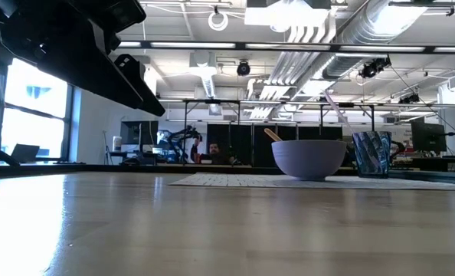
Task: Pick & Place Utensil
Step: Put the pink fork into the violet bowl
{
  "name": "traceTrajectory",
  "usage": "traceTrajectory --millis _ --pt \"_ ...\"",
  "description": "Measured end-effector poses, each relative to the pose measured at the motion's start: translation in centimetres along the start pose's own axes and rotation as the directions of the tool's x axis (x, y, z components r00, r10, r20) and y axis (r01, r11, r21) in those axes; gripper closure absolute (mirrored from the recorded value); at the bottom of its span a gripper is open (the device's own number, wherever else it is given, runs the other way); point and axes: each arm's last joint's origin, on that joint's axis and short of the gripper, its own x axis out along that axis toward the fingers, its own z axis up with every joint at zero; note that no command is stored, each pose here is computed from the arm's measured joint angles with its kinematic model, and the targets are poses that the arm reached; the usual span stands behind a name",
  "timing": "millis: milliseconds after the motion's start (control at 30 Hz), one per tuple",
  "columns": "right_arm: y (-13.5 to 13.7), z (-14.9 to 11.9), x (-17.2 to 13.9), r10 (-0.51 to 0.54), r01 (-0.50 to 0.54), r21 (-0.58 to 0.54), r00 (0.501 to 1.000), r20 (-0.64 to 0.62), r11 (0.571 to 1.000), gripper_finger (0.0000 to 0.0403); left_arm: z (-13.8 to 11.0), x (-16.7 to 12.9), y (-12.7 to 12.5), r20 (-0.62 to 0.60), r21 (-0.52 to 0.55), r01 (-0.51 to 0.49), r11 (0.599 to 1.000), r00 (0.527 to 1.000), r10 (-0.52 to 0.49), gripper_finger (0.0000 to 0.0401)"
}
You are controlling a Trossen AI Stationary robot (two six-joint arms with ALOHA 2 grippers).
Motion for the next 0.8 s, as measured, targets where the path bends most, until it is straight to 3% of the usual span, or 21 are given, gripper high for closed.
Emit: traceTrajectory --millis 233,600,800 --pt "0.0 0.1 0.5 -0.027 0.027 -0.012 0.999 -0.034 1.0 0.0194 0.0 0.0 0.0 0.0 0.0 0.0 1.0 1.0 0.0 0.0004" --pt "1.3 1.0 -1.3 0.035 -0.028 -0.051 0.989 0.142 0.998 0.0194 0.0 0.0 0.0 0.002 -0.001 0.002 1.0 1.0 -0.002 0.0004" --pt "0.7 0.0 -2.2 -0.095 0.1 -0.038 0.989 0.109 0.994 0.0194 0.0 0.0 0.0 -0.001 0.0 0.003 1.0 1.0 -0.003 0.0004"
